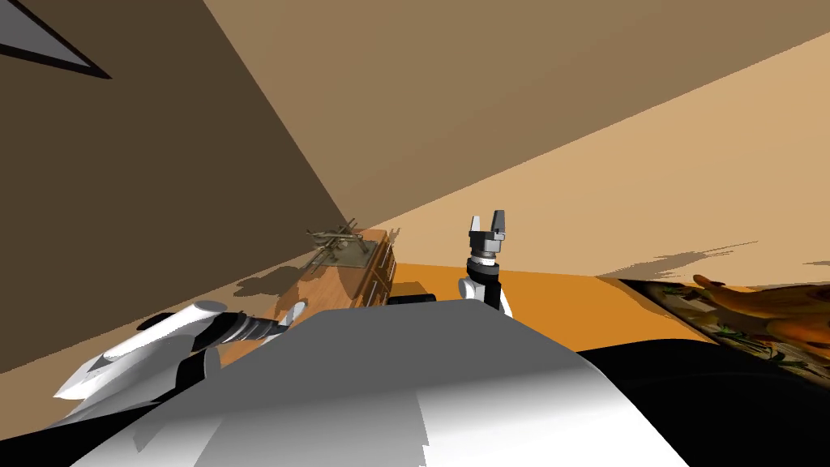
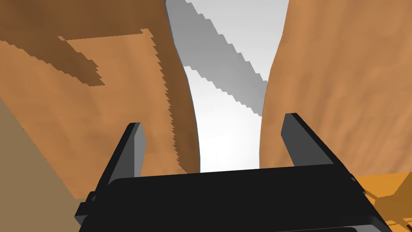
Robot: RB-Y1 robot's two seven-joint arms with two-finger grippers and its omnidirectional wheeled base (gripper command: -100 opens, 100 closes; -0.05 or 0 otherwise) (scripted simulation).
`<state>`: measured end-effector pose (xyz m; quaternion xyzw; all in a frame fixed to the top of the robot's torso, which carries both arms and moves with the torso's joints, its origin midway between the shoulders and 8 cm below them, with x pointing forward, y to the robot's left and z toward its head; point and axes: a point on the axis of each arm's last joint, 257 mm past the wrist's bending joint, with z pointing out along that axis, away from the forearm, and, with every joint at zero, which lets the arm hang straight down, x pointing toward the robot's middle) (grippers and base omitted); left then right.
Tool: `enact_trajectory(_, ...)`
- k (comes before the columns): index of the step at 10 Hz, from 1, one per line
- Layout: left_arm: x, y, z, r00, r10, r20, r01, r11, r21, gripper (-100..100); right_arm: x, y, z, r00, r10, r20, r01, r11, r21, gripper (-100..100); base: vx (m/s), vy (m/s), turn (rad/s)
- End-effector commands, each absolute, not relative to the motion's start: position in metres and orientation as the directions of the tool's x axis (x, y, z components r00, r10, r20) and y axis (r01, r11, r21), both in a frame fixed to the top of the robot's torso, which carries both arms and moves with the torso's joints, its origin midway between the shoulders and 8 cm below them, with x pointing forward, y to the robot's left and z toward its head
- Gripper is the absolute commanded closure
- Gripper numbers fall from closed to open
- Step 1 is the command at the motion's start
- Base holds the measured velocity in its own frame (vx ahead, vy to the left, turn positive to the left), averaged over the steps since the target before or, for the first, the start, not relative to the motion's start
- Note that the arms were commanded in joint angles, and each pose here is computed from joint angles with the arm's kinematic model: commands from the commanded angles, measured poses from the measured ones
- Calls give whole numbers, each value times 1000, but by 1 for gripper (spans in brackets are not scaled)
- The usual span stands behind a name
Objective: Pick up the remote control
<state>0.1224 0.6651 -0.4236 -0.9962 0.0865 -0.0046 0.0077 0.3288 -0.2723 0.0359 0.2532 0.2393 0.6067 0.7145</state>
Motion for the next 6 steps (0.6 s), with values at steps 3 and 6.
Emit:
enact_trajectory(3, 110, 668, -429, 974, -226, 8, -225, -974, -17, -100, 329, -272, 36, 149, 988, -35, -746, 136, 652, 0, 118, -16, 150)
enact_trajectory(6, 104, 668, -431, 966, -257, 8, -257, -966, -18, -100, 329, -272, 36, 149, 988, -35, -746, 136, 652, 0, 118, -21, 113)
